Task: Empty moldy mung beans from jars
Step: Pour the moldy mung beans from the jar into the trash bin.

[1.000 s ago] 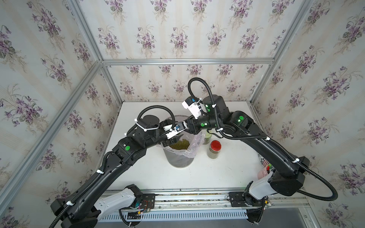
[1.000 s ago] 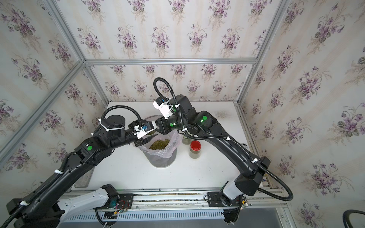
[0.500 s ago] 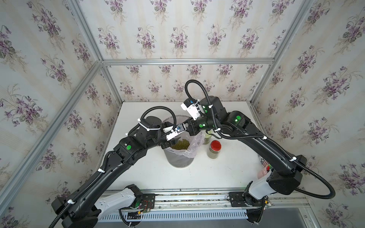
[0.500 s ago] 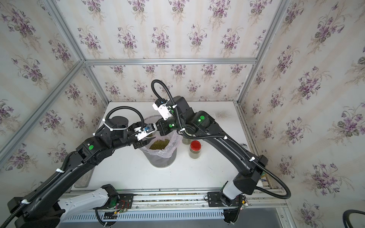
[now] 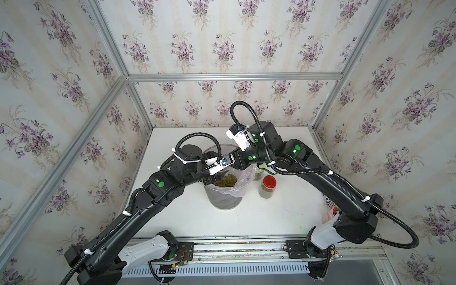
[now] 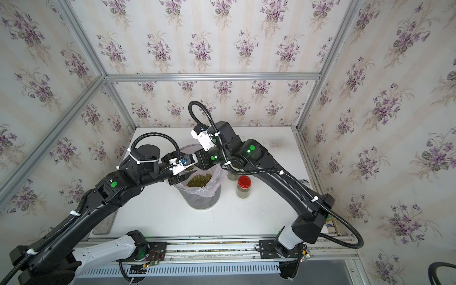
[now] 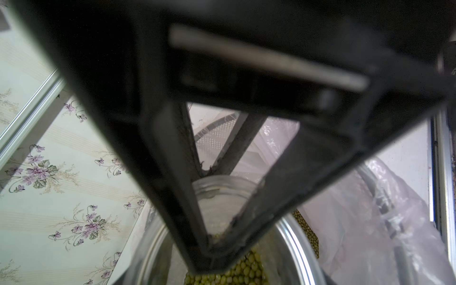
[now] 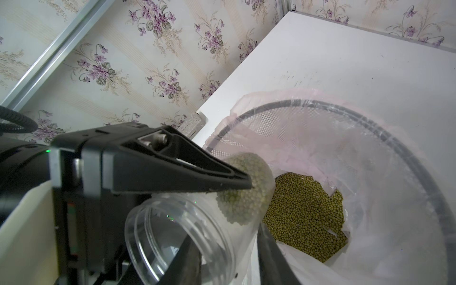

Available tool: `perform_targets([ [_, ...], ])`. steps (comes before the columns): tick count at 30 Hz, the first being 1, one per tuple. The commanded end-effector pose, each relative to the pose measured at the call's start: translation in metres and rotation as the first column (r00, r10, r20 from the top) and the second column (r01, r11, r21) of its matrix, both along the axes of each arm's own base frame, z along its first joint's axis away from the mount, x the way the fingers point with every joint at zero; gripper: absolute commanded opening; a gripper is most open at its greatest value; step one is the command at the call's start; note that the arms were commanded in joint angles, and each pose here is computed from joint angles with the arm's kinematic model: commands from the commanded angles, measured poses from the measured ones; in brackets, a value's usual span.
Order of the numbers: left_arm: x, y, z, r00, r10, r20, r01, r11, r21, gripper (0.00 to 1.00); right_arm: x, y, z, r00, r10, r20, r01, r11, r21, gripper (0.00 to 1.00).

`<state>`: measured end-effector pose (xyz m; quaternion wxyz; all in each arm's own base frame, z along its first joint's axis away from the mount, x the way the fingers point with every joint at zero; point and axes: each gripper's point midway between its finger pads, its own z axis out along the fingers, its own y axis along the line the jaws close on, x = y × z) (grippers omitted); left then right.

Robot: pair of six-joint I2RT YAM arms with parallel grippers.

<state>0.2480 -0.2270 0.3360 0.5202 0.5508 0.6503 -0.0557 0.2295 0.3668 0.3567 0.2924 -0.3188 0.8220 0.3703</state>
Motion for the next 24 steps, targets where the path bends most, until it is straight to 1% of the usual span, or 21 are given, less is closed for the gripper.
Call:
perform_targets([
  [1, 0.002, -0.007, 0.025, 0.997, -0.024, 0.072, 0.028, 0.998, -0.063, 0.41, 0.001, 0.002, 0.001, 1.000, -0.005, 0.002, 0.005, 1.000, 0.009, 0.34],
  [4, 0.001, -0.007, 0.028, 0.997, -0.027, 0.072, 0.032, 0.997, -0.069, 0.40, 0.001, 0.003, 0.000, 1.000, 0.002, -0.002, -0.002, 1.000, 0.015, 0.35],
  [6, 0.001, -0.007, 0.029, 0.997, -0.027, 0.073, 0.032, 0.997, -0.070, 0.40, 0.000, 0.000, 0.008, 1.000, -0.005, 0.017, 0.004, 0.999, 0.032, 0.39],
  [8, 0.001, -0.006, 0.030, 0.997, -0.021, 0.077, 0.026, 0.997, -0.070, 0.40, -0.001, -0.007, 0.019, 0.999, -0.014, 0.039, 0.012, 0.998, 0.054, 0.44],
  [12, 0.002, -0.005, 0.033, 0.997, -0.010, 0.080, 0.015, 0.997, -0.073, 0.40, -0.001, -0.029, 0.034, 0.998, -0.041, 0.057, 0.036, 0.995, 0.095, 0.46],
  [15, 0.004, -0.005, 0.034, 0.997, 0.003, 0.073, 0.002, 0.997, -0.078, 0.40, 0.004, -0.052, 0.047, 0.996, -0.075, 0.054, 0.066, 0.986, 0.155, 0.46],
  [18, 0.008, -0.004, 0.040, 0.998, 0.026, 0.062, -0.019, 0.995, -0.098, 0.40, 0.018, -0.084, 0.055, 0.986, -0.155, 0.055, 0.140, 0.965, 0.221, 0.45],
  [20, 0.012, -0.004, 0.045, 0.998, 0.051, 0.047, -0.045, 0.992, -0.117, 0.40, 0.031, -0.099, 0.049, 0.980, -0.195, 0.028, 0.182, 0.950, 0.254, 0.43],
  [23, 0.019, -0.004, 0.057, 0.997, 0.076, 0.012, -0.073, 0.983, -0.167, 0.39, 0.039, -0.094, 0.031, 0.984, -0.177, -0.037, 0.180, 0.940, 0.288, 0.40],
  [24, 0.020, -0.004, 0.062, 0.997, 0.083, -0.001, -0.081, 0.979, -0.188, 0.39, 0.050, -0.101, 0.028, 0.978, -0.201, -0.050, 0.207, 0.932, 0.299, 0.39],
])
